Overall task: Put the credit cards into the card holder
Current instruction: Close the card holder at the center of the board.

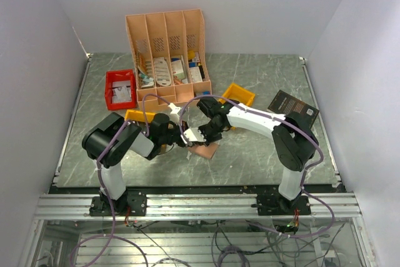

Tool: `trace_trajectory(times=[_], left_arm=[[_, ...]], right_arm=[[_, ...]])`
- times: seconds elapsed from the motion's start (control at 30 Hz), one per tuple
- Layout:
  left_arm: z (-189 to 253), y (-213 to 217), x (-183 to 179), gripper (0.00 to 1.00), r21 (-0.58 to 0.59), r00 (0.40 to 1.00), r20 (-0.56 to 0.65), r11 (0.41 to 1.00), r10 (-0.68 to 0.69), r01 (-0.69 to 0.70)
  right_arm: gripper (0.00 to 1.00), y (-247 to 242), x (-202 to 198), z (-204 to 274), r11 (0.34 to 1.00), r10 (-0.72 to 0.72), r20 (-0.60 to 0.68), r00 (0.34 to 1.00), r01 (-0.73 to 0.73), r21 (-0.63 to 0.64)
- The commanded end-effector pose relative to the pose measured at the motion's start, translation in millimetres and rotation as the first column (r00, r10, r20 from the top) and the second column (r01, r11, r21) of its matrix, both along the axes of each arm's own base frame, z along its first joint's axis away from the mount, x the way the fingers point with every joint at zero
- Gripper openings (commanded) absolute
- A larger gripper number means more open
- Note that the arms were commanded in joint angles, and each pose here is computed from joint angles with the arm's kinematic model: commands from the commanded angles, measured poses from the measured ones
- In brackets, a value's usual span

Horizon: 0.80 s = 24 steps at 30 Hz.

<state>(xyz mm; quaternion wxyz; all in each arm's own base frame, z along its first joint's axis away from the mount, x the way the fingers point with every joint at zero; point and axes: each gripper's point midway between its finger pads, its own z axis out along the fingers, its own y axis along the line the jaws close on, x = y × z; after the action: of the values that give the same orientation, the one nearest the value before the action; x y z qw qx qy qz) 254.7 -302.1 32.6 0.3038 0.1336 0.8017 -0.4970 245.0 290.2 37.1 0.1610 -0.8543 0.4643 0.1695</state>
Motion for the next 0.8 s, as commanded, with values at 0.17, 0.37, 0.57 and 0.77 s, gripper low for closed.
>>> trace_trajectory(times=[0.17, 0.37, 0.57, 0.77], left_arm=[[-39, 16, -12, 0.07, 0.104, 0.996, -0.079, 0.994, 0.028, -0.020], [-42, 18, -12, 0.07, 0.100, 0.996, -0.087, 0.995, 0.032, -0.024], [-43, 18, -12, 0.07, 0.098, 0.995, -0.089, 0.995, 0.034, -0.026], [-42, 19, -12, 0.07, 0.098, 0.995, -0.089, 0.995, 0.036, -0.027]], right_arm=[[0.00, -27, -51, -34, 0.986, 0.052, -0.105, 0.993, -0.068, -0.153], [0.00, -36, -71, -46, 0.970, 0.103, -0.119, 0.988, -0.126, -0.208], [0.00, -39, -90, -51, 0.958, 0.141, -0.150, 0.978, -0.173, -0.227], [0.00, -48, -105, -57, 0.945, 0.162, -0.170, 0.972, -0.203, -0.258]])
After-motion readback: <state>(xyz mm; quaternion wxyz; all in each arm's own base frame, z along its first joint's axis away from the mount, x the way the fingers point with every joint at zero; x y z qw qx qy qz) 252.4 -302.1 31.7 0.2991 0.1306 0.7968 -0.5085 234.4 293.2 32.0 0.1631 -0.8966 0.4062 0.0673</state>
